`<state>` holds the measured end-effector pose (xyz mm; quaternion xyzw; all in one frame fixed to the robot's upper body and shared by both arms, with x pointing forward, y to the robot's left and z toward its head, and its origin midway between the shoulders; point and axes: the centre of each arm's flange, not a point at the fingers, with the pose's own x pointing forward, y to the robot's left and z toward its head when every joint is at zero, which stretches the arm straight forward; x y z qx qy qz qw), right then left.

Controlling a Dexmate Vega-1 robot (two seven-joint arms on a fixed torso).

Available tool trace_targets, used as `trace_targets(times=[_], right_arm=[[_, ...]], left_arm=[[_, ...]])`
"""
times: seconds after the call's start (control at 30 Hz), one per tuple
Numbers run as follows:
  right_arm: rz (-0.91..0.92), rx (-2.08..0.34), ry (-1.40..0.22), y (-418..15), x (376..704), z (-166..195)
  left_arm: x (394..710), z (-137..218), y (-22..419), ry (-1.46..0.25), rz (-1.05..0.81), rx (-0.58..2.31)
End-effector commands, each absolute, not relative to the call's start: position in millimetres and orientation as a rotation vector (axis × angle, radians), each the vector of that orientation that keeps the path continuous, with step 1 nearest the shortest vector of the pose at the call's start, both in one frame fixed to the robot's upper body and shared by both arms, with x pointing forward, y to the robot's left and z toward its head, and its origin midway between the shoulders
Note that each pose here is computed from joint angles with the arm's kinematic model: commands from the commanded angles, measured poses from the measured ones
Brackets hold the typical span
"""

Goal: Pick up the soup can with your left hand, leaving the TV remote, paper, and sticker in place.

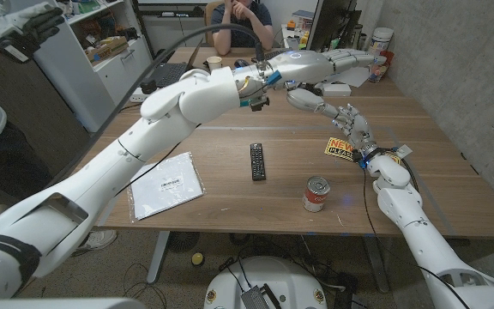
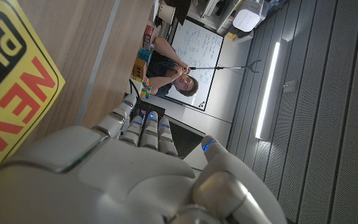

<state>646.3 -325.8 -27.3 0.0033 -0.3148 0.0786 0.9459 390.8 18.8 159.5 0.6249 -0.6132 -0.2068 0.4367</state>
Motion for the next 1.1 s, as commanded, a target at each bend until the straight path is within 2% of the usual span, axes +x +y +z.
trace_targets(times=[0.03, 0.77, 1.1], right_arm=[[0.150, 0.011, -0.648, -327.4, 647.5, -26.9], [0.139, 0.017, -0.650, -333.3, 645.5, -31.4], [0.132, 0.018, -0.645, -335.5, 644.8, -33.1]], left_arm=[[402.3, 153.2, 12.0, -1.489, -0.509, 1.622], [411.8, 127.1, -10.5, -1.360, -0.726, 1.689], [418.5, 114.7, -13.8, -1.306, -0.758, 1.748]])
